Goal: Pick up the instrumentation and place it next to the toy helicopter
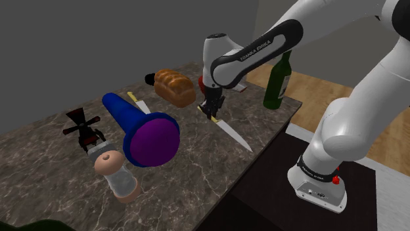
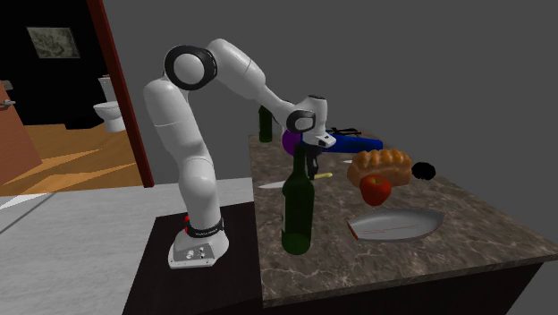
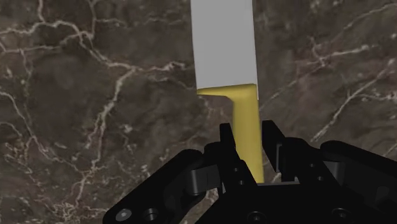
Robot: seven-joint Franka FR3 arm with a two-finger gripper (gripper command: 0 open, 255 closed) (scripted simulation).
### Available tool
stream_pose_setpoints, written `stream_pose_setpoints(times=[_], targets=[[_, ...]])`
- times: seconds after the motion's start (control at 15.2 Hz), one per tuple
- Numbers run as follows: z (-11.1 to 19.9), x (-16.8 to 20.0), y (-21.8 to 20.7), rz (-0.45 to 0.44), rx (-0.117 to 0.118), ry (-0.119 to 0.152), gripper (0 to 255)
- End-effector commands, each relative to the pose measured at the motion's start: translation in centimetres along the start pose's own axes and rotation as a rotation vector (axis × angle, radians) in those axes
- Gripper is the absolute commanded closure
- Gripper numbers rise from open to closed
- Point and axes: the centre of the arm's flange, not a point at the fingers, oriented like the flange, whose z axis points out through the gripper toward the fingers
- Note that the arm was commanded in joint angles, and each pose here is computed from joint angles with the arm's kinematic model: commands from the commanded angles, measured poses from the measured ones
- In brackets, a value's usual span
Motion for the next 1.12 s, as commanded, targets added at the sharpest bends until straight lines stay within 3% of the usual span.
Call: stream_pose_setpoints(times=[0.0,1.06], targets=[[-1.0,0.0,0.0,0.000,0.000,-0.001,255],[-9.4,0.1,-0.4,0.000,0.000,-0.001,255]])
